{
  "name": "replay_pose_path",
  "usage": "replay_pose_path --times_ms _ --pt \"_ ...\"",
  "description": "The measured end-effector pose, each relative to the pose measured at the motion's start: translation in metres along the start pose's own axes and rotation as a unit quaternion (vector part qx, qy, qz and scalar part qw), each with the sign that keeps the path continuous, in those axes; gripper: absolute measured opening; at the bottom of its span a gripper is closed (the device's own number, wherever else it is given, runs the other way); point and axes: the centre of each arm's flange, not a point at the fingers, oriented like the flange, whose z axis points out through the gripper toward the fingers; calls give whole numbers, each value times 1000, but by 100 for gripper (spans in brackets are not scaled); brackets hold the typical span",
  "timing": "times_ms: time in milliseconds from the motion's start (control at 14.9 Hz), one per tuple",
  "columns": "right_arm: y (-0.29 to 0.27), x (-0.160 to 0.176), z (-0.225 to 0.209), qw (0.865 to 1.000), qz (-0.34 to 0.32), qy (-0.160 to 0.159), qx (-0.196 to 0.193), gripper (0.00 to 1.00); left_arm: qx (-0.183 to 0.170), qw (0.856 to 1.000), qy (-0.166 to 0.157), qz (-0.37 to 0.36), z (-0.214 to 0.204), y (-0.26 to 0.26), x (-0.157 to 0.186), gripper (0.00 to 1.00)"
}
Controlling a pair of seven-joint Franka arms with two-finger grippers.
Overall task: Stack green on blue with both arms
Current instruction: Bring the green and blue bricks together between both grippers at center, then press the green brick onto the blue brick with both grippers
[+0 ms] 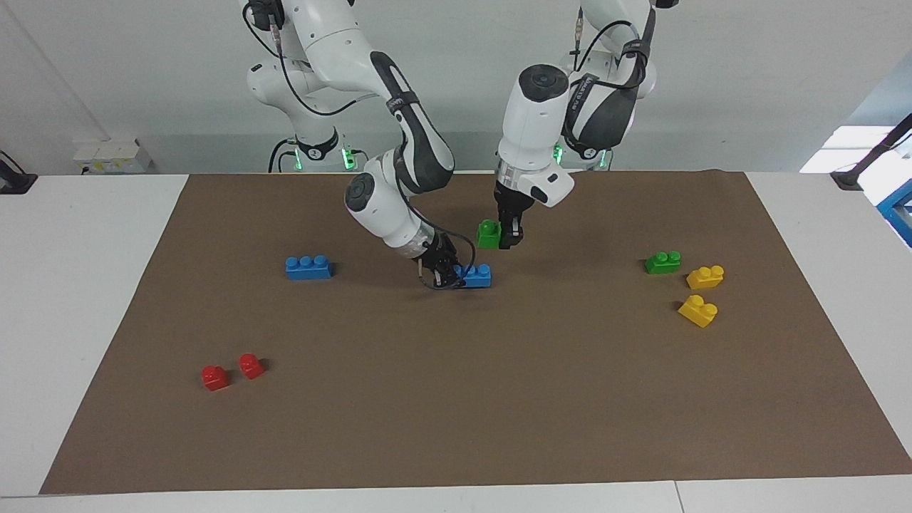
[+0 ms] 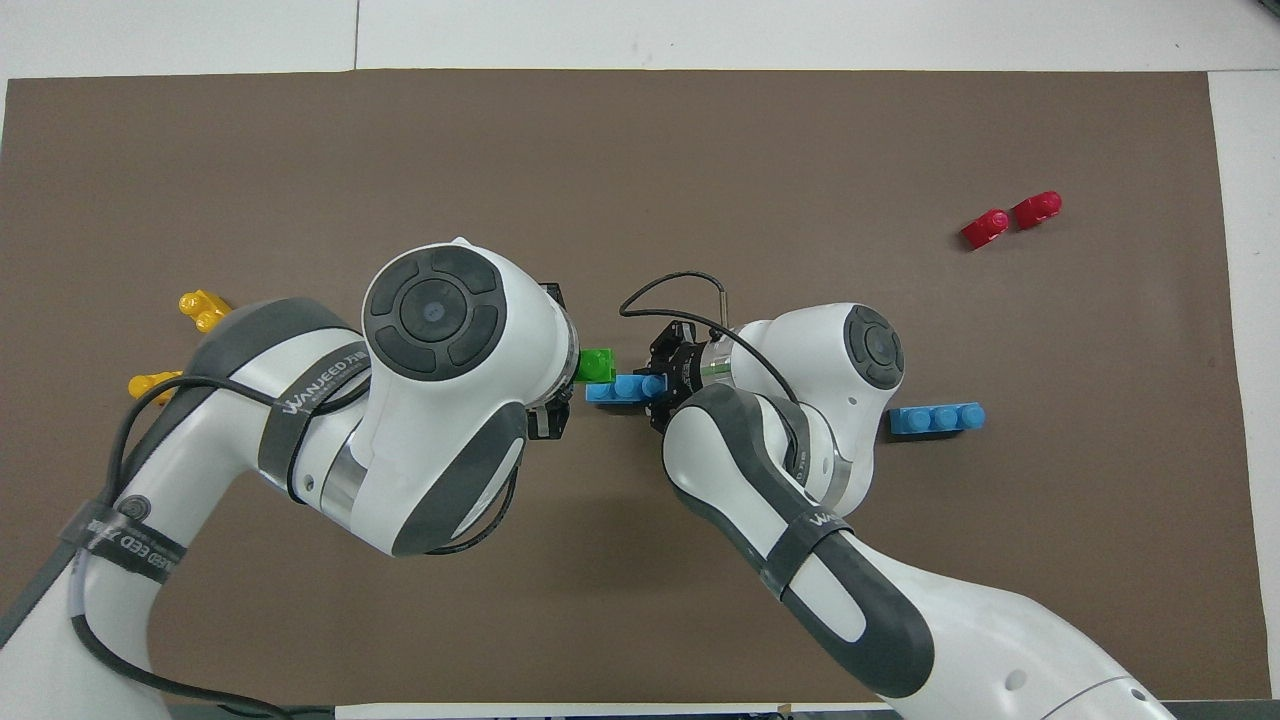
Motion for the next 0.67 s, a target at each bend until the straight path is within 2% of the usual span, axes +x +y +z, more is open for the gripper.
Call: replay_pose_path --times_ms 201,670 --pt "2 3 9 1000 -1 1 1 35 -4 1000 17 -2 25 0 -5 34" --pt "3 2 11 1000 0 1 9 35 -2 1000 26 -1 81 -4 -3 34"
